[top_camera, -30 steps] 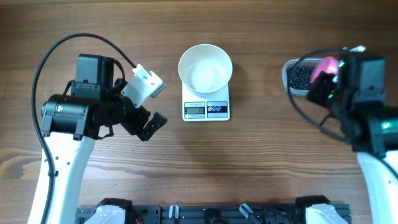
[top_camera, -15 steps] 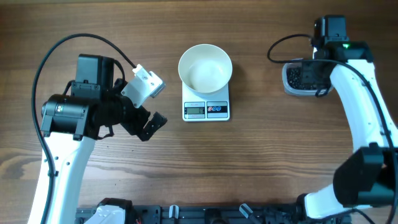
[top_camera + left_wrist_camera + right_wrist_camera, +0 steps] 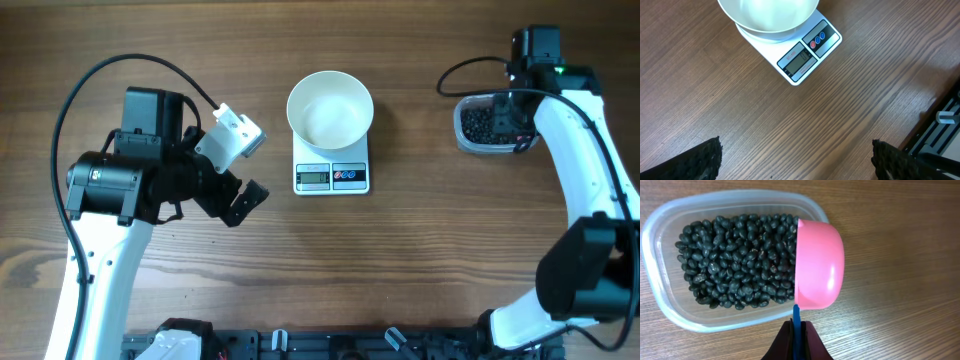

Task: Scoop item into bowl and weigh 150g on scale
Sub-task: 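Dip the pink scoop into the bean tub with the right gripper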

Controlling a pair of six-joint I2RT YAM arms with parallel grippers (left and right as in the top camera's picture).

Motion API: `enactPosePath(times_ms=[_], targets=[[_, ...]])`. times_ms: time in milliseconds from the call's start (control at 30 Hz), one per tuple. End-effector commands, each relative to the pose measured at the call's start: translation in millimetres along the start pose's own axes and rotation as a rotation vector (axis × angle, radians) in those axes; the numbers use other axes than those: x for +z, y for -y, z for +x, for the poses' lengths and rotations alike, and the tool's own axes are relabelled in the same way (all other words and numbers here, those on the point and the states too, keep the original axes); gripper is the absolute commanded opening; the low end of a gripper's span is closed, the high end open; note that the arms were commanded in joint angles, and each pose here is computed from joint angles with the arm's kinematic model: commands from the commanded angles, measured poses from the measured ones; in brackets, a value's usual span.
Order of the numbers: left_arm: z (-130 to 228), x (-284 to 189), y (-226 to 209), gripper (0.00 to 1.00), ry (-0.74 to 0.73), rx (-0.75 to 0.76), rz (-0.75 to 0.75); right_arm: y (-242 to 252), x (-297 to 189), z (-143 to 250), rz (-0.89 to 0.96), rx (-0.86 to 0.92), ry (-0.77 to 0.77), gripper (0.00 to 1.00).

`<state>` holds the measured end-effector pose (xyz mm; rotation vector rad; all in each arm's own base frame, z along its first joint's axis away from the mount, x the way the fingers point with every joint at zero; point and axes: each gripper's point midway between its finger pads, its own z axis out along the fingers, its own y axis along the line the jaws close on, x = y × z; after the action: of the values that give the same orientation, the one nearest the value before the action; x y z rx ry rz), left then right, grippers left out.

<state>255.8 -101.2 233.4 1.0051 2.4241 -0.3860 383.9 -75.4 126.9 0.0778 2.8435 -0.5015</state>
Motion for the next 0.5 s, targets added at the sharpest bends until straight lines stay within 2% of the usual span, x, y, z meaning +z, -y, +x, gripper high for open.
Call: enactPosePath(times_ms=[0,133,267,467], targets=[[1.6,-1.2,-0.3,1.00,0.002,0.016,-0.006,-15.6,18.5,3.7,-0.062,-0.051,-0.049,0.04],[1.6,-1.2,-0.3,1.00,0.002,0.016,-0.006,-44.6,15.7,2.0,-0.232,-0.100,-0.032,0.04],[1.6,-1.2,-0.3,1.00,0.002,0.016,-0.006,-58.5,21.7,5.1,-0.316,-0.094,-0.055,0.04],[1.6,-1.2,-0.3,1.00,0.002,0.016,-0.006,-63.8,18.8,3.7,-0.507,-0.008,-0.048,0.04]])
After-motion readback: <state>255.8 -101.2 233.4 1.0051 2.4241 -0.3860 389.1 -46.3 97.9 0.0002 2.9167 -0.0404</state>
